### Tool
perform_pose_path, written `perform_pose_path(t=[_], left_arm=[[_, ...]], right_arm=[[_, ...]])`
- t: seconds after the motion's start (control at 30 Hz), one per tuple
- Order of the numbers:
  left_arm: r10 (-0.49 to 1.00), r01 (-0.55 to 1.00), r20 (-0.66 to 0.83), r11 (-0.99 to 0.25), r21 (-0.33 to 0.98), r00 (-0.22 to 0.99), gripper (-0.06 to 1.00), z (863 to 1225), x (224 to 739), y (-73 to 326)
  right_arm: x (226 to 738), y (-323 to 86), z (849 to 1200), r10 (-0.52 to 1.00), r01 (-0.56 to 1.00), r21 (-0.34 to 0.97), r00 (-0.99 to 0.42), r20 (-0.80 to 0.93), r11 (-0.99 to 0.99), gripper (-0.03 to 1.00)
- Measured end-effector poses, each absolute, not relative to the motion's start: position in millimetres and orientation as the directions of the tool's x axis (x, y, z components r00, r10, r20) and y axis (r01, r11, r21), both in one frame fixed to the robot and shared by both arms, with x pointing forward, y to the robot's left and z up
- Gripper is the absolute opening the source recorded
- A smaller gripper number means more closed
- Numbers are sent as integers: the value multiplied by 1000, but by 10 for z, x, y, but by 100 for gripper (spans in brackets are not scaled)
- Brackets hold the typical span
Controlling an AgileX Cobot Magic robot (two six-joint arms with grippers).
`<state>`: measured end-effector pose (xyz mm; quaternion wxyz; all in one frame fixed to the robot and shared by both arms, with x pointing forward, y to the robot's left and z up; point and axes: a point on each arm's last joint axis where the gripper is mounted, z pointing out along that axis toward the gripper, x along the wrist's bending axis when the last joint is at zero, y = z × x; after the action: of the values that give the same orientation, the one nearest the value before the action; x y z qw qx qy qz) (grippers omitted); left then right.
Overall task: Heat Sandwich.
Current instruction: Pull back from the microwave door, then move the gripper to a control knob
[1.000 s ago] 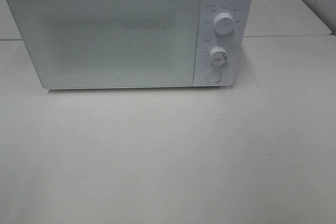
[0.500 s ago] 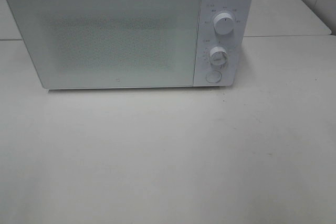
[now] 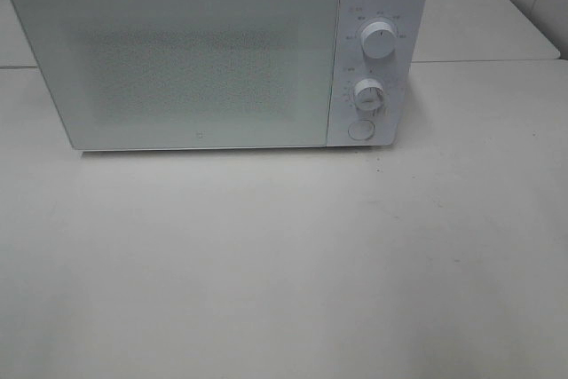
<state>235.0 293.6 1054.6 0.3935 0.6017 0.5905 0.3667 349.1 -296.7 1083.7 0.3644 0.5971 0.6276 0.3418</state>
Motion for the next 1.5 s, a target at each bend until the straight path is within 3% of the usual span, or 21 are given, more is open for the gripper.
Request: perform_pose_path(t=[1.0, 1.5], left_arm=[[999, 422, -23, 7, 907, 34, 99, 10546, 2350, 2936], [999, 422, -23, 7, 907, 34, 99, 10546, 2350, 2936]], right_arm=[[4549, -2829, 10456, 996, 458, 886, -84, -38, 73, 77], [4688, -2808, 10031, 996, 298, 953, -86, -29, 53, 77]])
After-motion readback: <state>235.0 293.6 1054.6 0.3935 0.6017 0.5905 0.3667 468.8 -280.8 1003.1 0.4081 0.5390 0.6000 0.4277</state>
